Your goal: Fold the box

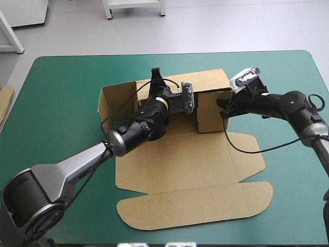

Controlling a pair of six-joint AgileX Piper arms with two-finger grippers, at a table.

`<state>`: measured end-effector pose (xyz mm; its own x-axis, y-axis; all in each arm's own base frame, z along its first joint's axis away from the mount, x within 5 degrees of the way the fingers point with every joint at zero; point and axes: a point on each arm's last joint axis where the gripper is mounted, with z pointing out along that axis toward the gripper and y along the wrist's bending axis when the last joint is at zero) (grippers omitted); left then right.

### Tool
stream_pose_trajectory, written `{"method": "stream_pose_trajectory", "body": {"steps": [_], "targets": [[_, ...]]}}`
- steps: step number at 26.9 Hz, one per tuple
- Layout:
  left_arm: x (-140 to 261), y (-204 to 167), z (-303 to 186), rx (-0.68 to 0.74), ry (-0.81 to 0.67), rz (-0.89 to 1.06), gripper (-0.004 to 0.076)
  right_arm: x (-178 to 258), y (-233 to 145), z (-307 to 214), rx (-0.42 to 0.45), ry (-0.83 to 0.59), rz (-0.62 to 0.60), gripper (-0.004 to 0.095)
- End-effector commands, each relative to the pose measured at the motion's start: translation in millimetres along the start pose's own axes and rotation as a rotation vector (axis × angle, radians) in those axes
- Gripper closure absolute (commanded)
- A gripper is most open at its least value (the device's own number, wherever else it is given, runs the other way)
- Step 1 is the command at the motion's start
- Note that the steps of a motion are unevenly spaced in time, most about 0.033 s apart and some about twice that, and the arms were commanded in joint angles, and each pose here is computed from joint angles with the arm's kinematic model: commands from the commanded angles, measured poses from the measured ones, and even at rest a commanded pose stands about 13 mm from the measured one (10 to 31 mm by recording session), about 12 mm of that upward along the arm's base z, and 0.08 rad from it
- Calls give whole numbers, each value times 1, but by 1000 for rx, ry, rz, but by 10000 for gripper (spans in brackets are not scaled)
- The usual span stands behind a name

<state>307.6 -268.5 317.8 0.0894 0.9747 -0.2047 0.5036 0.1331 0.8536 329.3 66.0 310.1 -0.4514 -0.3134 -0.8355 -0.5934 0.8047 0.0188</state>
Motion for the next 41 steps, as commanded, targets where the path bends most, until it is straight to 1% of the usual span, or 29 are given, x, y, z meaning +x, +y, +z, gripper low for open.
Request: {"method": "stream_pose_trajectory", "body": {"steps": [1, 8, 12, 13, 17, 18, 20, 24, 25, 33, 35, 36, 37, 39, 41], "targets": [[-3, 10, -16, -2, -34, -91, 732, -13, 1, -6, 19, -51, 15, 419], [-4, 10, -16, -3, -44, -91, 733, -24, 4, 3, 36, -80, -10, 422], [-4, 11, -16, -7, -44, -87, 733, -28, 2, 4, 39, -89, 15, 424], [-4, 11, -16, -9, -46, -83, 732, -28, 2, 4, 39, -89, 19, 438], [-7, 11, -16, -14, -78, -82, 732, -28, 2, 4, 39, -88, 7, 582], [-8, 12, -16, -14, -83, -82, 732, -28, 2, 4, 40, -88, -1, 641], [-8, 12, -16, -15, -91, -82, 732, -28, 2, 4, 37, -87, -8, 729], [-9, 12, -16, -19, -97, -77, 732, -27, 5, 5, 5, -72, -54, 901], [-9, 12, -16, -21, -97, -75, 732, -26, 6, 5, 0, -69, -61, 926], [-9, 14, -17, -33, -103, -62, 722, -26, 7, 5, -15, -62, -57, 925], [-9, 17, -23, -34, -113, -85, 619, -26, 7, 5, -11, -68, -44, 925], [-9, 20, -32, -25, -128, -121, 510, -27, 6, 5, -3, -72, -32, 925], [-11, 24, -45, -23, -153, -152, 379, -27, 5, 5, 7, -77, -20, 925], [-17, 28, -63, -21, -208, -181, 297, -27, 4, 4, 19, -81, -17, 925], [-25, 30, -84, -11, -272, -209, 289, -27, 3, 4, 26, -82, -20, 925]]}}
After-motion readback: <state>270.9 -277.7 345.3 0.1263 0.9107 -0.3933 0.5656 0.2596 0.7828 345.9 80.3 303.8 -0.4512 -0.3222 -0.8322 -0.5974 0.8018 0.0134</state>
